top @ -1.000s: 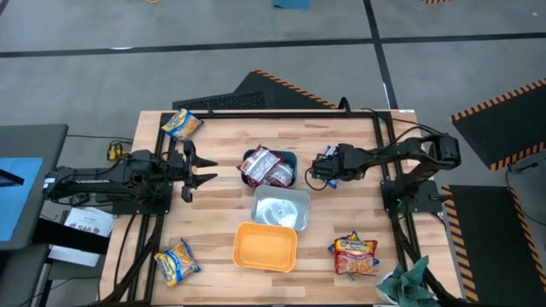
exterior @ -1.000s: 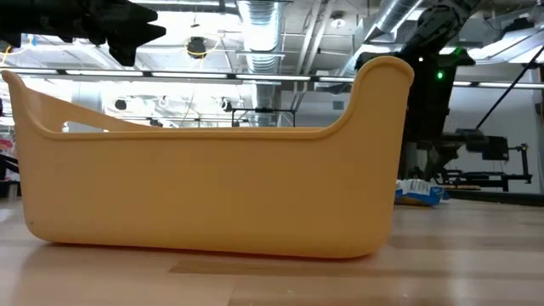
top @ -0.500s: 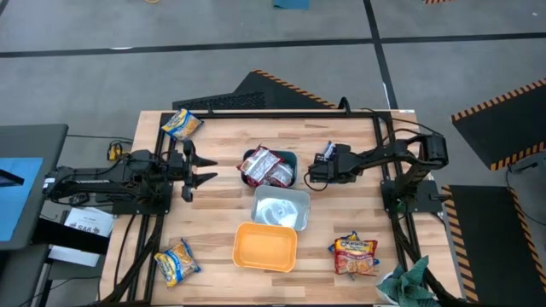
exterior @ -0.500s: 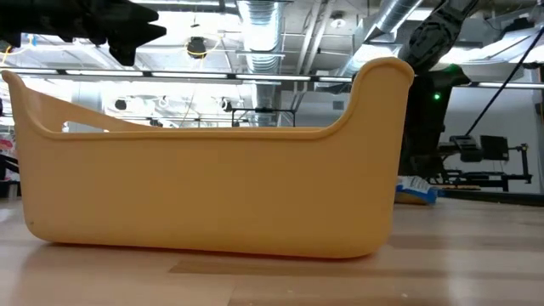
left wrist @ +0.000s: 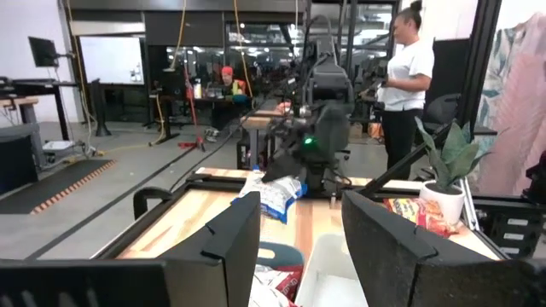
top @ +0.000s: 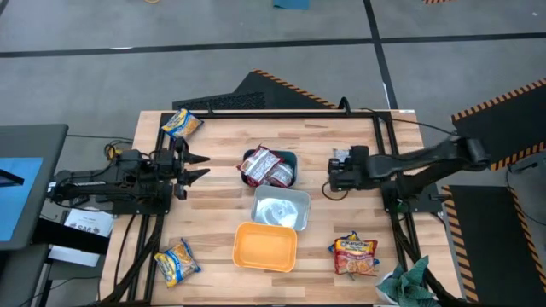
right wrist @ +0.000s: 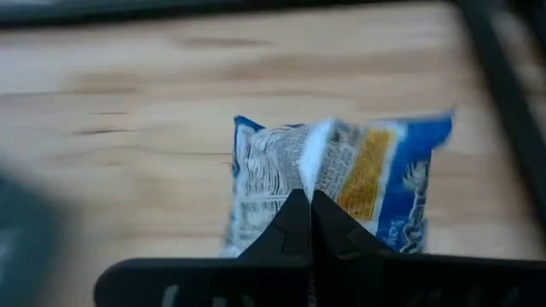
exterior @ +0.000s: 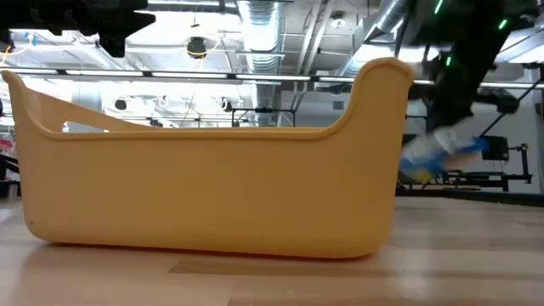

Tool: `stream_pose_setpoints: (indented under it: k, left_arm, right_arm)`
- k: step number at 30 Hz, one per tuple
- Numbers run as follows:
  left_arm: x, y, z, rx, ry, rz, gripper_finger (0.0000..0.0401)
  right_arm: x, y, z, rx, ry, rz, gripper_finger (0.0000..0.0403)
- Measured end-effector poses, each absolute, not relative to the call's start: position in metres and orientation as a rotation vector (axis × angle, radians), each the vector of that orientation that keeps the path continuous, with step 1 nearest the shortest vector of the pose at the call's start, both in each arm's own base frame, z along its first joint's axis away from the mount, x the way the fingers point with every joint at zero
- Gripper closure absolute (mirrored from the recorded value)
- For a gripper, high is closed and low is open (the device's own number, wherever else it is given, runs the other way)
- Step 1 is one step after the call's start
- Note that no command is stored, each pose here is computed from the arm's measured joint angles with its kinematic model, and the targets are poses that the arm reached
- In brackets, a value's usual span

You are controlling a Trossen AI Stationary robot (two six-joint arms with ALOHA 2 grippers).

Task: Sort Maruchan noodles
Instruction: Put the top right blue noodle pack into the gray bin

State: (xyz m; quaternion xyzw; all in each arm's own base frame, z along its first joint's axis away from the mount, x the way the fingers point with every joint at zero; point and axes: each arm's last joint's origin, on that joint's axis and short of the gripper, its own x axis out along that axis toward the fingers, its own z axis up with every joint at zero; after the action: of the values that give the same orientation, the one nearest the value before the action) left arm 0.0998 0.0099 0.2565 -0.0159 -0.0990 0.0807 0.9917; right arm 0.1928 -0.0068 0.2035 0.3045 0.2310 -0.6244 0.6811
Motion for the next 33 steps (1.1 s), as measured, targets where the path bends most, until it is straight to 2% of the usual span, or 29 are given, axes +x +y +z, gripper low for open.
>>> stream_pose_setpoints:
  k: [5,10,16,24,33]
  left_arm:
    - [0.095,0.01,0.257,-0.041,-0.214,0.161,0.0247]
    - [0.094,0.009,0.258,-0.043,-0.219,0.161,0.0247]
    - [0.094,0.01,0.257,-0.047,-0.218,0.187,0.0247]
    - [0.094,0.01,0.257,-0.046,-0.213,0.187,0.0247]
    - [0.094,0.01,0.256,-0.048,-0.204,0.187,0.0247]
  right_arm:
    - [0.199,0.018,0.23,0.673,0.388,-1.093,0.0396]
    - [0.227,0.047,0.249,0.608,0.258,-0.781,0.0396]
    - [0.265,0.073,0.252,0.533,0.176,-0.49,0.0396]
    - [0.298,0.087,0.222,0.473,0.353,-0.348,0.0396]
    - [0.314,0.094,0.2,0.242,0.559,-0.287,0.0387]
